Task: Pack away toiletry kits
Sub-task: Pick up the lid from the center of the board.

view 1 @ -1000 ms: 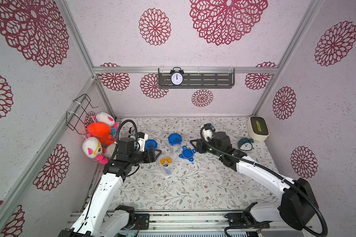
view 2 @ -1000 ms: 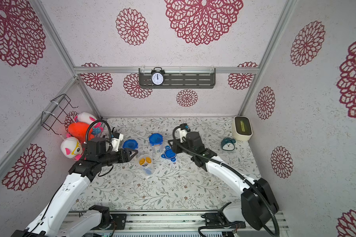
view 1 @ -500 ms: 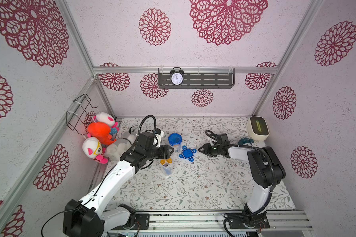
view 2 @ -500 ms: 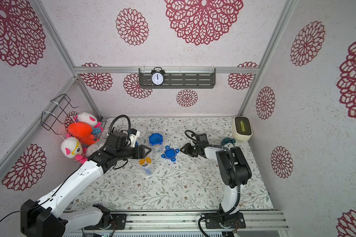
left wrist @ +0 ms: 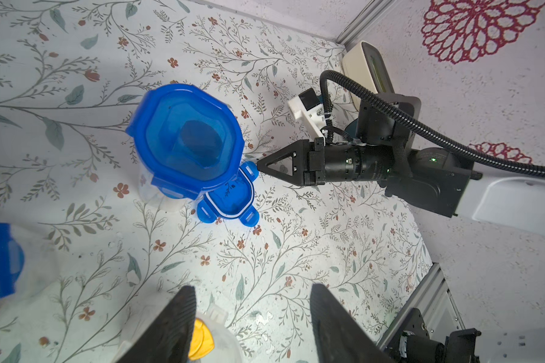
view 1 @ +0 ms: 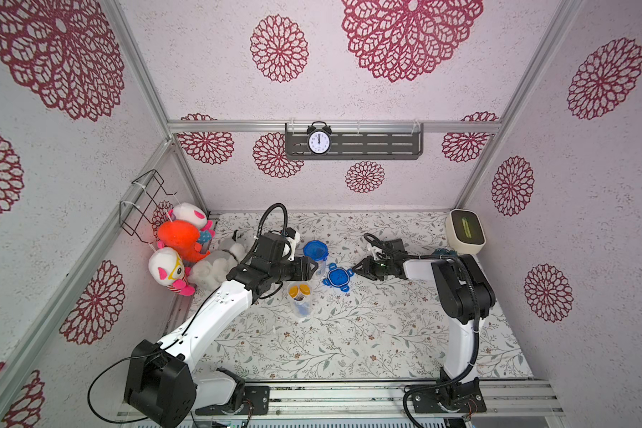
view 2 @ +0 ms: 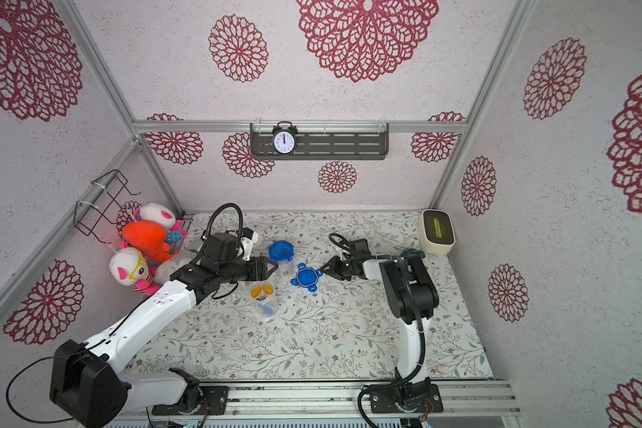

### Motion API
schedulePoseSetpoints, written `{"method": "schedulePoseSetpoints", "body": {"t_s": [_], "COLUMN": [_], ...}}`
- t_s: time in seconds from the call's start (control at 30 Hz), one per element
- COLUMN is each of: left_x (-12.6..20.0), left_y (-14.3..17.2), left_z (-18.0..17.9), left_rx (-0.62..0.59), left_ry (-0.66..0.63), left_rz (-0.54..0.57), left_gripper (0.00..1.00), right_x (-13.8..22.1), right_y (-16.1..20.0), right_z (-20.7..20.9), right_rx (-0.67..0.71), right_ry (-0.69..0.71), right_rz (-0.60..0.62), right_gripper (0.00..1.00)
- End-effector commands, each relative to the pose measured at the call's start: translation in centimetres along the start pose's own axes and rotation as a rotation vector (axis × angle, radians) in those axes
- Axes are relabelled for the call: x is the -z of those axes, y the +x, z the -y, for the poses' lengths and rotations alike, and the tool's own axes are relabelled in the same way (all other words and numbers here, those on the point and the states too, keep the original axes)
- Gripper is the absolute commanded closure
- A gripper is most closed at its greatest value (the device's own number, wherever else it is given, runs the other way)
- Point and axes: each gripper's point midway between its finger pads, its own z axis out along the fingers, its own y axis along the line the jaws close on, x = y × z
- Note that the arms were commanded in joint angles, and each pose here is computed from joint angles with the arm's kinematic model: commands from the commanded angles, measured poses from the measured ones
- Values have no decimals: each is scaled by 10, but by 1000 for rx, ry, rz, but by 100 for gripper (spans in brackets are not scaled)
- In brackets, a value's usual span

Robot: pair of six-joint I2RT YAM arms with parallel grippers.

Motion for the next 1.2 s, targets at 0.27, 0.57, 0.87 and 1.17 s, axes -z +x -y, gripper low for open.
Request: {"method": "schedulePoseSetpoints", "body": {"t_s": [0.27,0.57,0.87,1.17], "left_x": [0,5,6,4], "left_y": [-11,-8,-9,-11], "left_z": [10,12,14,14], "left_rx": [-14,-17,-27,-31], "left_ry": [20,20,25,18], "left_rz": [39,49,55,56], "left_gripper": [38,38,38,38], "right_x": [-12,-17,-22,-18], "right_y": [3,0,3,-2], "right_z": [-1,-10,-2,1], "right_rx": [-32,-38,54,147], "right_ry": [-72,-132,-14,53], "right_rz": [-18,9,8,36], "right_gripper": [71,74,78,87]}}
